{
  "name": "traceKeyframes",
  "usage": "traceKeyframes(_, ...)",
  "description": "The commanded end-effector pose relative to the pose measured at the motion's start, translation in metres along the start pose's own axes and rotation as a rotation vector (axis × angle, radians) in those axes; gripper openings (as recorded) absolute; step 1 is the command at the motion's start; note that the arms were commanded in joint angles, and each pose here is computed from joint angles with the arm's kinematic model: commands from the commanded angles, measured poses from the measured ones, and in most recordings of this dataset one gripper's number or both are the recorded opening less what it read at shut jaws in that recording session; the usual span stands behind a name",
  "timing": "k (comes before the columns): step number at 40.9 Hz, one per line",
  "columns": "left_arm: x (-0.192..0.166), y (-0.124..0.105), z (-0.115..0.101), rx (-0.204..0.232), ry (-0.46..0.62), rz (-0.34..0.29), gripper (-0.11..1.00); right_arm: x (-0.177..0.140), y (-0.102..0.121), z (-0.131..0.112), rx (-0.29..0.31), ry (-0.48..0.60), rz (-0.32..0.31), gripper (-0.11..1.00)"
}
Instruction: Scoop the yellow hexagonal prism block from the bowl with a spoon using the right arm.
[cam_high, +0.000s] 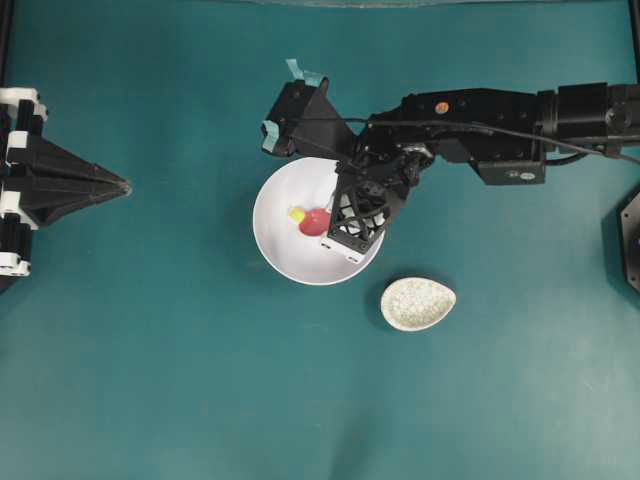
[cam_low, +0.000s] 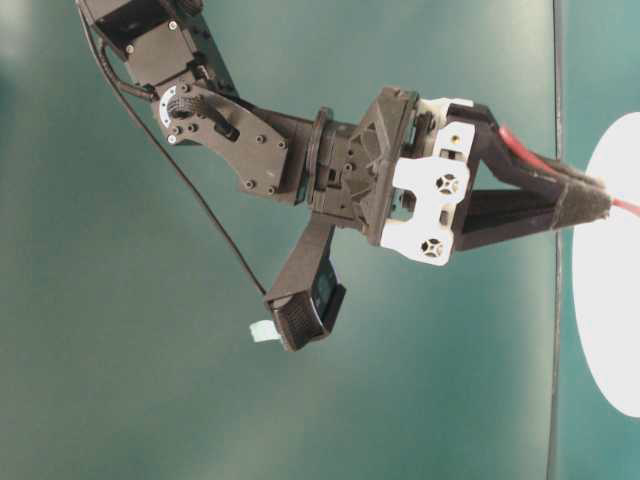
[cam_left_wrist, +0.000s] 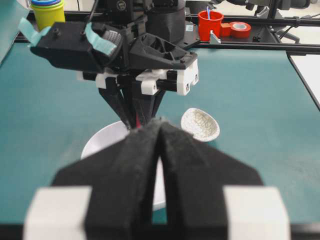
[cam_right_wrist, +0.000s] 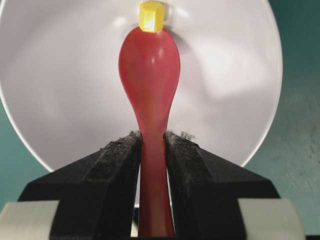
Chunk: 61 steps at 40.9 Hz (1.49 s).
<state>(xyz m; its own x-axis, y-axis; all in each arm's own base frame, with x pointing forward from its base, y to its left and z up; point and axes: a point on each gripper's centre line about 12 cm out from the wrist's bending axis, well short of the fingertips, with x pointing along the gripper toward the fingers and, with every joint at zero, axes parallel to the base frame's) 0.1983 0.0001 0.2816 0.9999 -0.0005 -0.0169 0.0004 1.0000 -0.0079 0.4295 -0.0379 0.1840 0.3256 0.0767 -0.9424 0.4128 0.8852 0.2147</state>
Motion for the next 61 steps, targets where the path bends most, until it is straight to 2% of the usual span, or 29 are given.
traceKeyframes(1,0.002,0.0,0.006,0.003,-0.014,0.001,-0.01,-0.013,0.004,0.012,-0.016,-0.073,0.018,0.24)
traceKeyframes(11,0.002,0.0,0.005,0.003,-0.012,0.001,-0.01,-0.013,0.004,0.02,-0.052,-0.141,0.011,0.24)
traceKeyframes(24,0.002,0.0,0.005,0.002,-0.012,0.001,-0.01,-0.014,0.003,0.021,-0.065,-0.184,0.01,0.24)
traceKeyframes(38,0.002,0.0,0.005,0.003,-0.012,0.001,-0.01,-0.013,-0.004,0.005,-0.052,-0.235,0.023,0.24)
traceKeyframes(61,0.002,0.0,0.005,0.003,-0.008,0.001,-0.01,-0.013,-0.005,-0.018,-0.068,-0.374,0.067,0.23)
